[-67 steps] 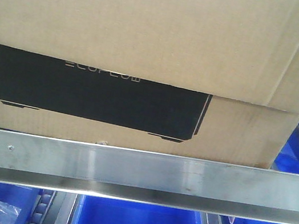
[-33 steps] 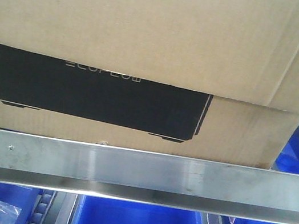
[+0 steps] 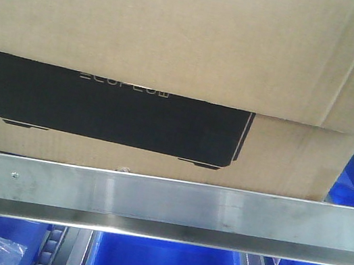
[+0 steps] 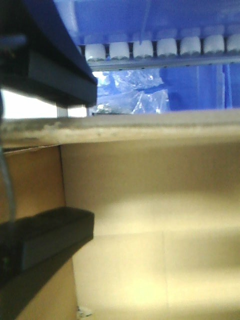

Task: Grab box from left shelf to table start
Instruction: 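Close both grippers on the box side walls and pull it off the shelf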

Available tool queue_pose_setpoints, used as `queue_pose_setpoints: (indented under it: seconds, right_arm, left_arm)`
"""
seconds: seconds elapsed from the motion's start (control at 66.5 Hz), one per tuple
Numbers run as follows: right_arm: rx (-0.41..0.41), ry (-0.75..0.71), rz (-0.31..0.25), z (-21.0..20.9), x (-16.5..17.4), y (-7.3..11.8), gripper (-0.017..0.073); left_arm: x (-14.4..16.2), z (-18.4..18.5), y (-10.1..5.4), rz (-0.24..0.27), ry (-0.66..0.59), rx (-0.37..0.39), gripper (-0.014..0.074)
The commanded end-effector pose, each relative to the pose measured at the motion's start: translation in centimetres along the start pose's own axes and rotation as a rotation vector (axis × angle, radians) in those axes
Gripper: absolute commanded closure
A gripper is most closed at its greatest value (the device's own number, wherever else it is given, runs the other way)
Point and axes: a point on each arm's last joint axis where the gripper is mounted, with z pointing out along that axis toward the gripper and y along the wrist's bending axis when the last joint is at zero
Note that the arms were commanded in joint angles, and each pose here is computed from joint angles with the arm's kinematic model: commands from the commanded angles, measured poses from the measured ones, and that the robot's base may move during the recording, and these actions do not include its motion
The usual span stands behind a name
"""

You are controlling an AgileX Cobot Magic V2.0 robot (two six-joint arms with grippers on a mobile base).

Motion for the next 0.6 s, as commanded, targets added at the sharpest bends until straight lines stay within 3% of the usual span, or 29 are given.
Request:
queue_pose_setpoints:
  seconds: [0.0,0.12,0.331,0.586]
  right_arm:
    - [-0.009,-0.044,0.011,0.4,-3.5,0.4,-0.0045]
    - [-0.036,0.084,0.057,2.6,-6.0,1.1,0.0011]
    - [-0.126,0.283,-0.050,8.2,-10.4,2.6,0.0021]
    - [-0.181,0.525,-0.065,16.9,-11.6,4.7,0.0021]
  left_arm:
    - [-0.7,-2.0,-0.1,-0.005,-0.107,0.001,0.0276]
    - [-0.7,-2.0,-0.1,-0.005,-0.107,0.001,0.0276]
    - [-0.7,-2.0,-0.1,-0.005,-0.107,0.001,0.0276]
    - [-0.8,-2.0,-0.1,-0.005,-0.118,0.001,0.0276]
